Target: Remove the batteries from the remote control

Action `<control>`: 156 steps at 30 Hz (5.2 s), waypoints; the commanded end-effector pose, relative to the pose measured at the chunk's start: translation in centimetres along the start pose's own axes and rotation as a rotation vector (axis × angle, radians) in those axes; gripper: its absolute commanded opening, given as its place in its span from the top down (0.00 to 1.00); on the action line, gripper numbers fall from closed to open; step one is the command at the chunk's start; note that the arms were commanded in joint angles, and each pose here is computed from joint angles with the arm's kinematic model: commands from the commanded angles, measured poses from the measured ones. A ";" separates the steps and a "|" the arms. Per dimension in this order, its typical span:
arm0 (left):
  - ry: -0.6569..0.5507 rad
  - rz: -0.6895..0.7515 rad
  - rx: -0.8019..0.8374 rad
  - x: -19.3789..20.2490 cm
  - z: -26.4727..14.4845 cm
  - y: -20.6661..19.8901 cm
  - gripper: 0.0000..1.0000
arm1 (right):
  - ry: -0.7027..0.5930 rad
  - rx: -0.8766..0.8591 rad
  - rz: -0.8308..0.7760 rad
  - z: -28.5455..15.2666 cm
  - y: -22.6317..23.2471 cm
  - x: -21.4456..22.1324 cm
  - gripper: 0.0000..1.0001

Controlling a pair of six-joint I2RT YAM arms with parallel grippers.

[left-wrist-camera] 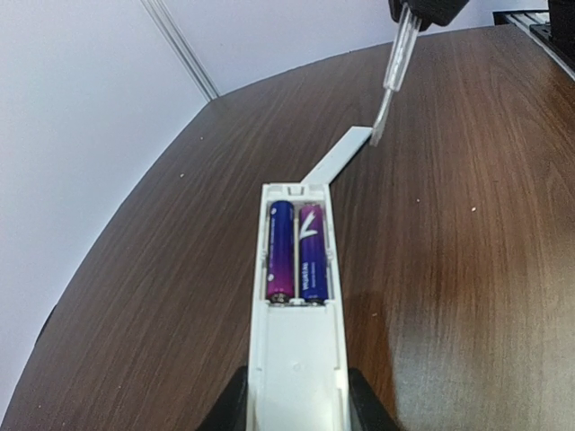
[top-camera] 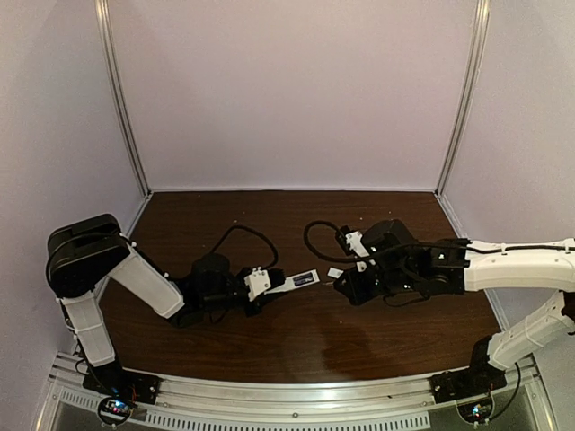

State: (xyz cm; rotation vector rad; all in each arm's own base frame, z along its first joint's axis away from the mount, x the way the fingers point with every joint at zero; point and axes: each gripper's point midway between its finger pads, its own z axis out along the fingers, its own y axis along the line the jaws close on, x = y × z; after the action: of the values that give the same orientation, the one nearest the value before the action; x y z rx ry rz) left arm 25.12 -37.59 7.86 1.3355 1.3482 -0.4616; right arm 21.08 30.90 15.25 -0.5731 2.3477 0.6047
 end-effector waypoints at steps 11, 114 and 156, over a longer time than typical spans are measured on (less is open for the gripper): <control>0.009 0.017 0.009 0.2 0.7 -0.2 1.00 | -0.054 0.032 0.031 2.1 0.6 -2.0 1.00; 0.043 0.091 0.065 1.0 2.3 -2.5 1.00 | 0.023 0.115 0.179 5.2 -1.8 2.5 1.00; 0.067 0.108 0.055 1.5 2.9 -2.9 1.00 | 0.008 0.150 0.173 5.8 -2.3 2.3 1.00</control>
State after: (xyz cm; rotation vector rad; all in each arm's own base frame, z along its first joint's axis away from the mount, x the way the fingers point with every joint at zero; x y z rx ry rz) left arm 23.89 -39.31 3.49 1.4976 1.3653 -0.3908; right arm 22.92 31.70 8.51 -0.3375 2.4674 0.5124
